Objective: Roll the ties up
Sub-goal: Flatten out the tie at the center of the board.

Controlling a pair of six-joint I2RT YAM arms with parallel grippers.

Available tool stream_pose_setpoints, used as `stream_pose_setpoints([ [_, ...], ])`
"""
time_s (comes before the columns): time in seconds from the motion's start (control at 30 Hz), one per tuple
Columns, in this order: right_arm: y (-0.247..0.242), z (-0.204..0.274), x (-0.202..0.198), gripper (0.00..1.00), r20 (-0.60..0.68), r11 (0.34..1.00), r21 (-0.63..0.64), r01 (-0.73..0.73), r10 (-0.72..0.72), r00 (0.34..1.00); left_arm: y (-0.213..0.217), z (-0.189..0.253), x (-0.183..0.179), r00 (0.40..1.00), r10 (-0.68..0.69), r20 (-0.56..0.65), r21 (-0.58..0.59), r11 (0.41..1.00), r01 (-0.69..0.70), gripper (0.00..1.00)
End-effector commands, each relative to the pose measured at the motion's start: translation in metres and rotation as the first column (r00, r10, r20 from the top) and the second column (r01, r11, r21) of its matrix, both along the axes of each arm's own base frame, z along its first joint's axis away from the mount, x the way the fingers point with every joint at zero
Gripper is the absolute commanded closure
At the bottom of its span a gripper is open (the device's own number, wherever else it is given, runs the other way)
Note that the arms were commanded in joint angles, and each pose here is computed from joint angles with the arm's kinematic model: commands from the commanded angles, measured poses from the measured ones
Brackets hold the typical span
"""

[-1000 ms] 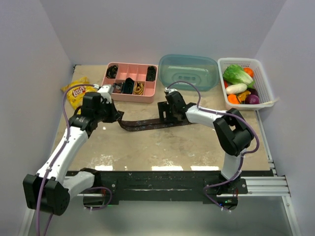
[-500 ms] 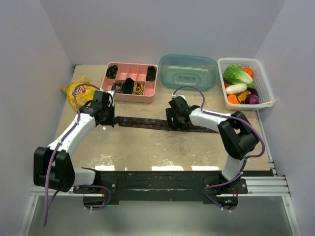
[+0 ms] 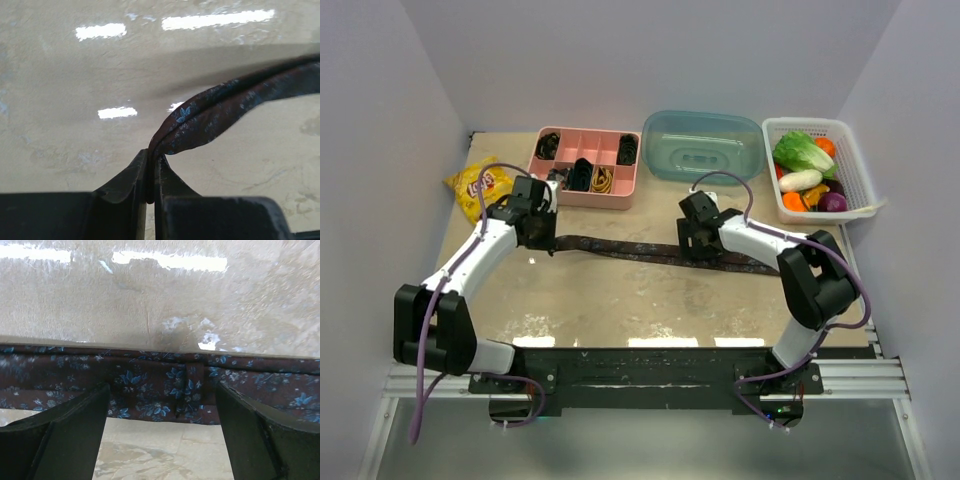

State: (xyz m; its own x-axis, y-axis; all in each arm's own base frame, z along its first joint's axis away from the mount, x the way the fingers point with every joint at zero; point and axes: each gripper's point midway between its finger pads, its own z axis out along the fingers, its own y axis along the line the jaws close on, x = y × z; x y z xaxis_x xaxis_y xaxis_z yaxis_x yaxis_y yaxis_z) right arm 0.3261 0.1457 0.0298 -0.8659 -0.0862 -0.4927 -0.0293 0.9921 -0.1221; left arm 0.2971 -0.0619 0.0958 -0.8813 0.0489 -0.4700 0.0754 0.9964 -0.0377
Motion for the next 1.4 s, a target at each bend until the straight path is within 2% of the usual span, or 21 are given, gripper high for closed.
stream_pose_setpoints([
  [0.0,0.010,0.049,0.027,0.11,0.113,0.998,0.005,-0.063,0.062,0.992,-0.041,0.042,0.010,0.983,-0.152,0.098,-0.195,0.966,0.169,1.00],
  [0.13,0.032,0.069,0.041,0.09,0.159,0.987,0.059,-0.149,0.138,0.978,-0.058,0.056,0.003,0.970,-0.210,0.120,-0.287,0.928,0.237,1.00],
  [0.27,0.059,0.073,0.051,0.09,0.173,0.965,0.123,-0.232,0.209,0.963,-0.070,0.056,-0.011,0.956,-0.280,0.089,-0.357,0.887,0.293,1.00],
  [0.47,0.109,0.060,0.065,0.08,0.157,0.916,0.179,-0.358,0.333,0.930,-0.052,0.035,-0.016,0.969,-0.247,-0.008,-0.311,0.921,0.233,1.00],
  [0.67,0.164,0.039,0.069,0.07,0.141,0.848,0.218,-0.484,0.463,0.875,-0.039,0.028,-0.004,0.979,-0.197,-0.041,-0.241,0.953,0.182,1.00],
  [0.8,0.185,0.029,0.060,0.08,0.130,0.801,0.287,-0.525,0.511,0.850,-0.026,0.021,0.004,0.985,-0.160,-0.065,-0.182,0.972,0.146,1.00],
  [0.87,0.190,0.025,0.050,0.08,0.116,0.788,0.294,-0.541,0.532,0.838,-0.025,0.019,0.007,0.986,-0.157,-0.061,-0.181,0.973,0.143,1.00],
  [0.93,0.193,0.020,0.038,0.08,0.093,0.778,0.289,-0.557,0.557,0.826,-0.016,0.013,0.009,0.988,-0.129,-0.083,-0.132,0.984,0.118,1.00],
  [1.1,0.190,0.001,0.003,0.10,0.019,0.753,0.281,-0.595,0.616,0.788,-0.010,0.007,0.012,0.989,-0.113,-0.100,-0.100,0.990,0.103,0.99],
  [1.37,0.174,-0.017,-0.043,0.12,-0.084,0.710,0.295,-0.640,0.686,0.723,0.010,-0.004,0.016,0.987,-0.054,-0.150,0.009,0.998,0.056,0.92],
])
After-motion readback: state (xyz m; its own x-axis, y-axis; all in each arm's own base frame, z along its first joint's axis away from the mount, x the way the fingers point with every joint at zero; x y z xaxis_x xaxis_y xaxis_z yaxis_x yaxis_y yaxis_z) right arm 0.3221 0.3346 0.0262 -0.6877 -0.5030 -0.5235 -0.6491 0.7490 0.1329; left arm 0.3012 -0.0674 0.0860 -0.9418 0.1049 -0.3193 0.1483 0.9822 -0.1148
